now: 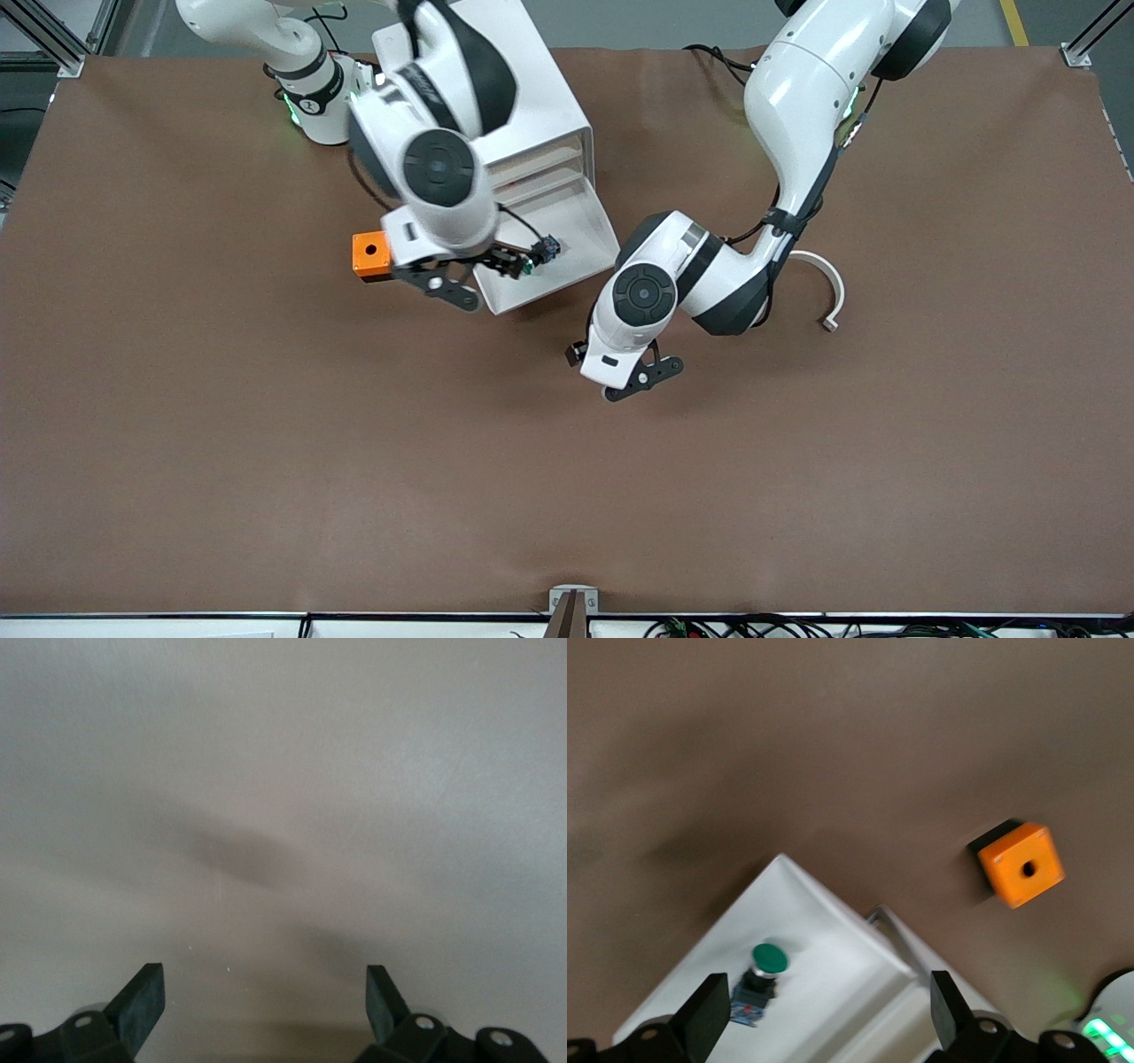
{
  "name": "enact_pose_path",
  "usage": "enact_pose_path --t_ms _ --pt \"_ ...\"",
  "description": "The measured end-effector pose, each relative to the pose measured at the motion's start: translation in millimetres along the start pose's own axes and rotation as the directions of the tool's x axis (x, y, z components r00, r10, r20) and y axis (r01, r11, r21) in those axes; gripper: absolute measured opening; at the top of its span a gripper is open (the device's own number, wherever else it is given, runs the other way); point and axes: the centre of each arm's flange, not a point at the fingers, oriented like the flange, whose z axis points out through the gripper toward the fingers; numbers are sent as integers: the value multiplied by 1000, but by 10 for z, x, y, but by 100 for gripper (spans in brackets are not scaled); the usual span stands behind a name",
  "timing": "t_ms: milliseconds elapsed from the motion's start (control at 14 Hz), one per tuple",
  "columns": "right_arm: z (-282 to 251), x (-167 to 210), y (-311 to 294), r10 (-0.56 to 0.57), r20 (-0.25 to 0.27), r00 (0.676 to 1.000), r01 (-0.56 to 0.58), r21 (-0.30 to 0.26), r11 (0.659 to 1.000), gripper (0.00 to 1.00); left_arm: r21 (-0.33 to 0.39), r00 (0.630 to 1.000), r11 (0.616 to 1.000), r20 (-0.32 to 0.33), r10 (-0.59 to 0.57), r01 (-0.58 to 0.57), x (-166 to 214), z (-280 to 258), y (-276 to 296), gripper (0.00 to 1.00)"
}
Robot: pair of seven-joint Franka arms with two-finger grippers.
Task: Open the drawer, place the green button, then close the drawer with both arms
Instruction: 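Withdraw the right gripper while the left gripper moves to the drawer front, then push the drawer closed into the cabinet with the left gripper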
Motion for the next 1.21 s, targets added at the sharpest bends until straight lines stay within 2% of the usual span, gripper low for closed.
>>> enact_pose_path --t_ms 285,641,926,1210 --pt "-590 598 1126 -147 4 989 147 31 989 100 -8 999 1000 52 -11 12 -246 111 111 100" --pt "-846 1190 2432 -306 12 952 304 66 950 100 10 997 1000 83 -9 8 -504 311 210 100" --pt "-931 1371 3159 -352 20 936 349 89 933 100 18 994 1000 106 -20 18 -698 425 279 100" --pt "-858 1441 3360 -345 38 938 342 68 937 100 27 988 999 148 -38 35 -885 572 335 100"
